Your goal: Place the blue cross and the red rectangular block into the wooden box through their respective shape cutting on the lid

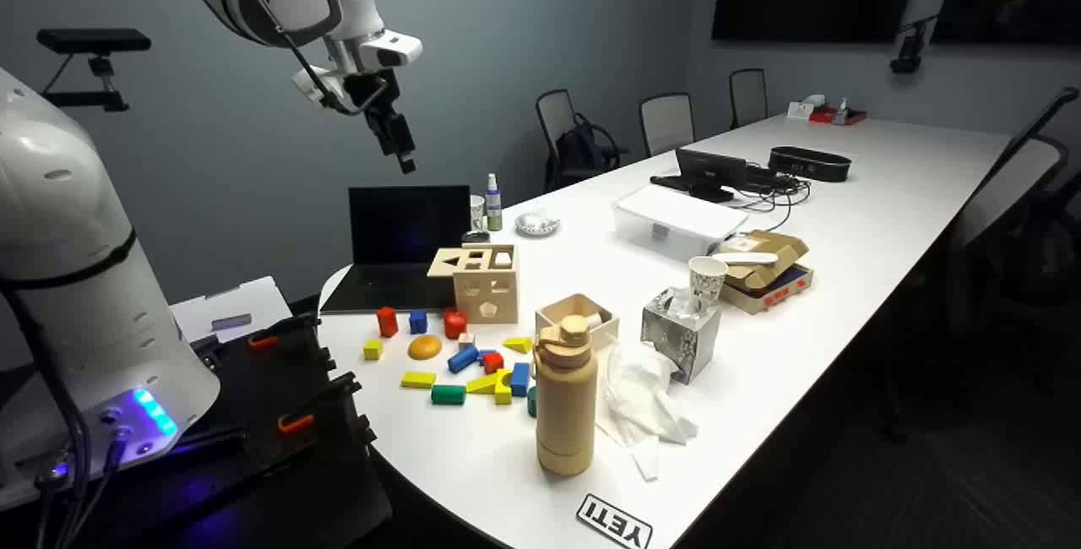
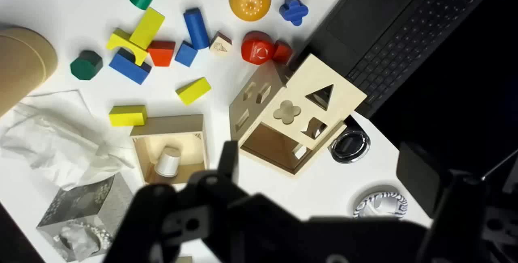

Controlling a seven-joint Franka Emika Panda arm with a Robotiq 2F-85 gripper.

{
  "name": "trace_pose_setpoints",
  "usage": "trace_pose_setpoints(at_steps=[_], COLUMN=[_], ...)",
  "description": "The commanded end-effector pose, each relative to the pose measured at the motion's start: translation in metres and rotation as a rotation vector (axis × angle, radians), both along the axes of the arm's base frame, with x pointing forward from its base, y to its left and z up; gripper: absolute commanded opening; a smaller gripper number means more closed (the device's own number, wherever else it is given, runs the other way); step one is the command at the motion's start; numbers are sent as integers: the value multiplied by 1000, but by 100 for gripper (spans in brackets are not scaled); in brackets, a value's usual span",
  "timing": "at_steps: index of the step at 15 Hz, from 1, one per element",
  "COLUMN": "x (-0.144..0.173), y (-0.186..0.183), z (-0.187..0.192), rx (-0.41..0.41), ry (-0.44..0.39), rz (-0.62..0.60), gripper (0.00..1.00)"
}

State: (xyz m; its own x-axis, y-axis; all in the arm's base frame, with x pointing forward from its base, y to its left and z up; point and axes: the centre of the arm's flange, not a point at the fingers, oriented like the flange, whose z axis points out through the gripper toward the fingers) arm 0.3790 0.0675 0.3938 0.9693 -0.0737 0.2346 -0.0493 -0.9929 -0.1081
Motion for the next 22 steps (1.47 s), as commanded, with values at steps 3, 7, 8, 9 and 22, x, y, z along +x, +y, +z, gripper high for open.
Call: trace_pose_setpoints(at_steps=[3,7,8,9,22], x=[1,-8,-11,-13,34], y=[4,46,60,72,61], z=[-5,-41,-56,-68,-284], rx=[17,56,64,79,130], ry=[-4,-18,-12,-16,142], rz=[-34,-149,-185,-212,-493], gripper=[100,100,100,100,100])
